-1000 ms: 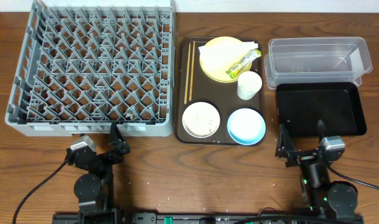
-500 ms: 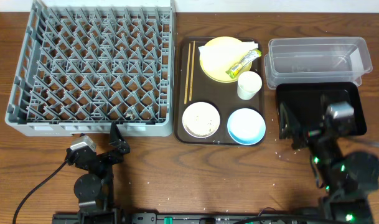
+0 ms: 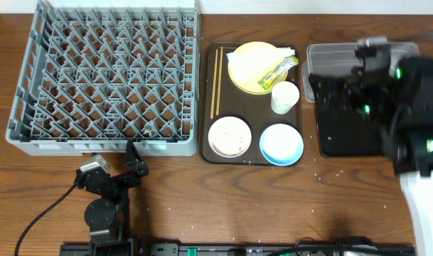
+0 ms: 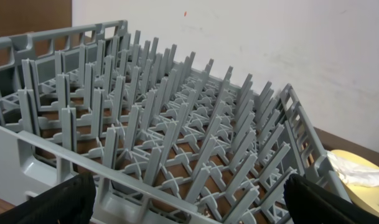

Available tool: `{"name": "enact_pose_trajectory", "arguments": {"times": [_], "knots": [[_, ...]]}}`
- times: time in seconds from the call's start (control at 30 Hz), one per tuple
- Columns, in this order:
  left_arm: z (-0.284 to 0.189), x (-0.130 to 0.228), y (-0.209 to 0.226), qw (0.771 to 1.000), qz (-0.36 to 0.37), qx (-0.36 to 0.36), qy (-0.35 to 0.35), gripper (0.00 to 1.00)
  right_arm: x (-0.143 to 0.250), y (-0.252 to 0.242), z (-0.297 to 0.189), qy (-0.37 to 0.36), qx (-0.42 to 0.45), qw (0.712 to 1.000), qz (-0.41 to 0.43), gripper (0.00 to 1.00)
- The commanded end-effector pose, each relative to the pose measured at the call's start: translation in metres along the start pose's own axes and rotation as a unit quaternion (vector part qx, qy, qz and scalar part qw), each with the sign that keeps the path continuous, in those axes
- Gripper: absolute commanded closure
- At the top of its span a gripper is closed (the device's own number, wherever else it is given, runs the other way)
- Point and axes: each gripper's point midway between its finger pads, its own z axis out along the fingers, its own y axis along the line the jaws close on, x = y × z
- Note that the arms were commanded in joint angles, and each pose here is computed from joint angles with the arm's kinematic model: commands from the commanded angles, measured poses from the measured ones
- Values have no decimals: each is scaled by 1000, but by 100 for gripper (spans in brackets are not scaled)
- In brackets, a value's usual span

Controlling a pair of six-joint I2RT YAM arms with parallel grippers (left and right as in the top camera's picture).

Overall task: Sort waste into correct bins and load items into the dishwasher
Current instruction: 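Move the right gripper up over the yellow plate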

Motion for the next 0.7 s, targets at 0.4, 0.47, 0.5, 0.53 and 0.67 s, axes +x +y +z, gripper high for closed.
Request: {"name": "enact_pose_trajectory", "arguments": {"times": [0.4, 0.47, 0.5, 0.53, 0.67], "knots": [[2, 17, 7, 1000, 7, -11, 20, 2, -18, 40, 116, 146, -78, 986, -35, 1], [2, 17, 7, 1000, 7, -11, 20, 2, -14, 38, 132, 154, -79, 984, -34, 1], [2, 17, 7, 1000, 7, -11, 20, 2, -14, 37, 141, 153, -79, 985, -34, 1], [2, 17, 7, 1000, 7, -11, 20, 2, -14, 35, 148, 150, -81, 985, -35, 1], [2, 17, 7, 1000, 7, -11, 20, 2, -16, 30, 173, 137, -81, 987, -37, 1]]}}
